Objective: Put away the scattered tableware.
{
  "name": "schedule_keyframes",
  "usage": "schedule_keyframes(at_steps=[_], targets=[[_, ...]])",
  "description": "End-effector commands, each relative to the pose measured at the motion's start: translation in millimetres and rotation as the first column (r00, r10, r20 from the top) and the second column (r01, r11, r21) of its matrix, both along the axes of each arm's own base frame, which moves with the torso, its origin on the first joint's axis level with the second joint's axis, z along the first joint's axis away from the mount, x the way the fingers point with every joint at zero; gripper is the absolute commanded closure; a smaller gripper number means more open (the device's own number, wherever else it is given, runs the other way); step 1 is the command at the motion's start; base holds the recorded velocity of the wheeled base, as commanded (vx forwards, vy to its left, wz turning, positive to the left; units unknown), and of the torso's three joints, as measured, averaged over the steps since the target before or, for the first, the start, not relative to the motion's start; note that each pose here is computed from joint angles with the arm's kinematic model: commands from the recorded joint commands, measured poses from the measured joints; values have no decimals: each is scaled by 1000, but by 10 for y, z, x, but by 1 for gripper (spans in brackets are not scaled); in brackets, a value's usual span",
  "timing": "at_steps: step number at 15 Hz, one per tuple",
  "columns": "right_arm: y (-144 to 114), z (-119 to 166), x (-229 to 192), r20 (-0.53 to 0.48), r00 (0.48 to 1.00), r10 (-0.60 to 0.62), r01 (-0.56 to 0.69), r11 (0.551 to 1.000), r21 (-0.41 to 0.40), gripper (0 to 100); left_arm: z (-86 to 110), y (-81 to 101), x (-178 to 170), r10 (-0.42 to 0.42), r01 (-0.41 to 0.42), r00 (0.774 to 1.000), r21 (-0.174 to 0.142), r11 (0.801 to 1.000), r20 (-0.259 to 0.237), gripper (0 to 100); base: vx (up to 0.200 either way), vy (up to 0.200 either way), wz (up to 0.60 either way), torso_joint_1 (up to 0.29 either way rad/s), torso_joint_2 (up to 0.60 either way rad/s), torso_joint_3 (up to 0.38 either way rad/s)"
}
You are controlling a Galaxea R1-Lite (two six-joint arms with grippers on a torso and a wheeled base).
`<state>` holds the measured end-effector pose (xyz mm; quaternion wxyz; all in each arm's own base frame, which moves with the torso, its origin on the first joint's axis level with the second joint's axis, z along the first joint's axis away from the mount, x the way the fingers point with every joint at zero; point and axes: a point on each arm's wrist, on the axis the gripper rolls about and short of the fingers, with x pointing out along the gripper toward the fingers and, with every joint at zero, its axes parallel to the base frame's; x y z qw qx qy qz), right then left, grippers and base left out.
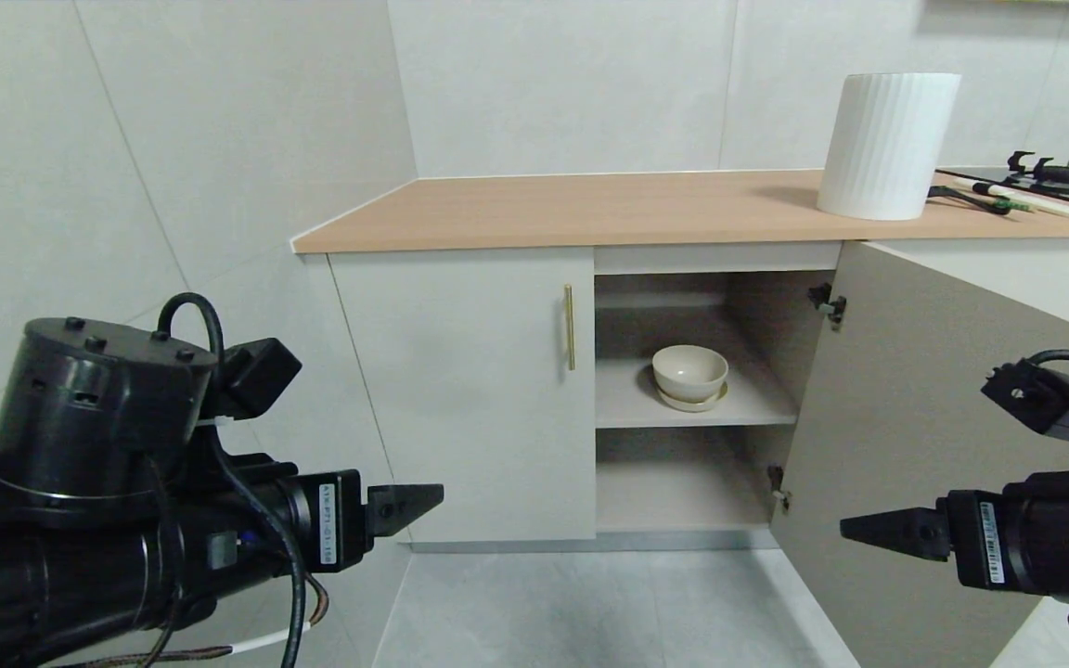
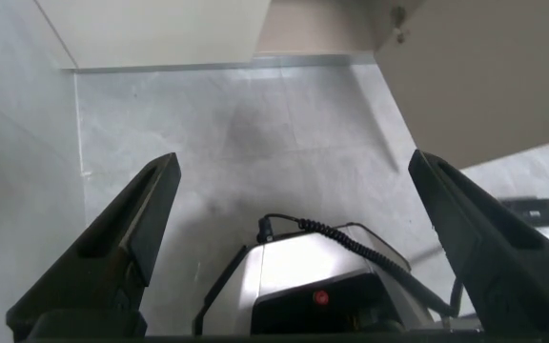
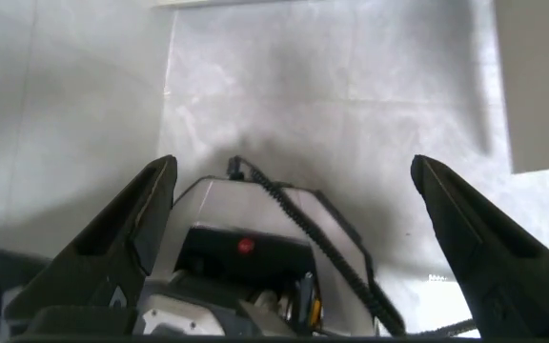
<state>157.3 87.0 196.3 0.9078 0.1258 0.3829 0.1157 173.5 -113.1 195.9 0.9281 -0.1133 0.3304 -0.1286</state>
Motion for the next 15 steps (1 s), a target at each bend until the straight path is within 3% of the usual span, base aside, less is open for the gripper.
schedule_keyframes(at_steps=[1,6,15], targets=[[-9,21,-14,12,1000,-1,1,1000,-5,0,-2,-4,5,0,0,1000,0,1000,0,0,0,0,0,0,0,0],[-24,36,-38,10,1000,3,-2,1000,-19,0,-7,-5,1,-2,2,1000,5,1000,-1,0,0,0,0,0,0,0],[-115,123,-179,-7,1000,7,-8,995,-103,0,-8,-2,-2,-3,3,1000,6,1000,-1,0,0,-200,0,5,2,2]])
